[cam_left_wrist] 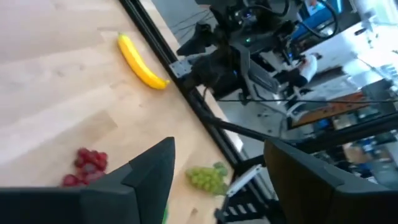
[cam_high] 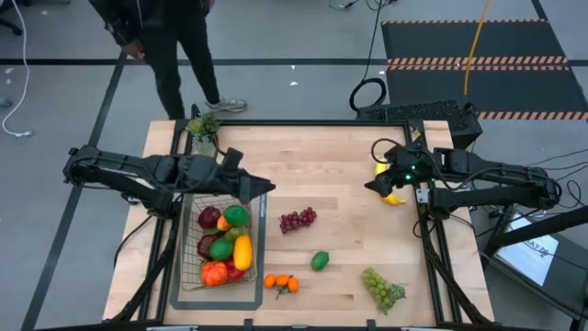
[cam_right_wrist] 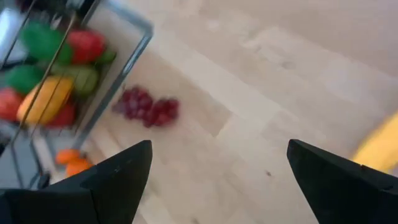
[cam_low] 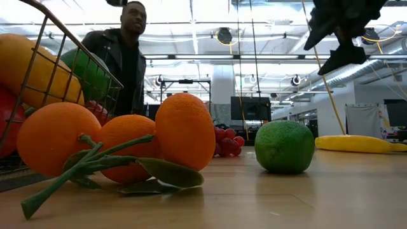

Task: Build produce basket
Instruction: Put the yellow banana into the wire basket

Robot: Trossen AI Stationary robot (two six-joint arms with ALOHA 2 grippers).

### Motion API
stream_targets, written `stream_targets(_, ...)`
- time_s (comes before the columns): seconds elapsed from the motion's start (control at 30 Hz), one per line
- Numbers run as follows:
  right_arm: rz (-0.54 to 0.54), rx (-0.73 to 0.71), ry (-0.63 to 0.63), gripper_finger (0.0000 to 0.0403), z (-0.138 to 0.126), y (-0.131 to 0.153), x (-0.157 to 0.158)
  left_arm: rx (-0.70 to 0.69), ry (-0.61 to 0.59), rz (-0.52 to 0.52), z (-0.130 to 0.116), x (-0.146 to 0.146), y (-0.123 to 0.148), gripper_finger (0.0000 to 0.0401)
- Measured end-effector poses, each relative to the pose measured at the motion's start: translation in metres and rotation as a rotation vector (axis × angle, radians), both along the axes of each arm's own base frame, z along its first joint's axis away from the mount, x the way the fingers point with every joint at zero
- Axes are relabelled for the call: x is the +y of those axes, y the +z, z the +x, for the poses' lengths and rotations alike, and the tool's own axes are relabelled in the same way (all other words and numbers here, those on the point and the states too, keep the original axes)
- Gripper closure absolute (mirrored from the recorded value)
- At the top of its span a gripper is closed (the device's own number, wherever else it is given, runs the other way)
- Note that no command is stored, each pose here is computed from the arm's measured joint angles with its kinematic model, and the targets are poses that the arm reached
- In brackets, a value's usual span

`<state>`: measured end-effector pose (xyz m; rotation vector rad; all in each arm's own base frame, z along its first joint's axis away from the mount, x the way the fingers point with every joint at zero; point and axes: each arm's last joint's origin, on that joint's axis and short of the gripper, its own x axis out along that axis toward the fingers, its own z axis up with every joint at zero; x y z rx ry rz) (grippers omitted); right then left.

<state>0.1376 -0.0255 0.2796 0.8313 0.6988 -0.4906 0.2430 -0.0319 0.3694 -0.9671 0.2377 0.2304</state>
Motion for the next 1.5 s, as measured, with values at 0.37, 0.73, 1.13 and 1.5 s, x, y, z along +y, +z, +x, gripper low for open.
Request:
stream_targets(0.37,0.014,-0.037,-0.325,0.0034,-0.001,0.001,-0.007,0.018,0.12,0.07,0.002,0.029,-0.001,0.0164)
stream_targets(0.73,0.224,-0.011,-0.341,0.0035,-0.003,-0.003,0.0,-0.012,0.019,0.094,0.002,0.057,0.003,0.0165)
stream_targets(1.13,0.201,0.315,-0.296,0.0035,-0.003,-0.026,0.001,-0.029,-0.119,0.092,0.0,0.05,0.005,0.0165)
stream_targets(1.5,0.077,0.581,-0.037,0.0035,0.005,-0.067,0.0,0.013,0.045,0.2,0.0,0.065,0.003,0.0165)
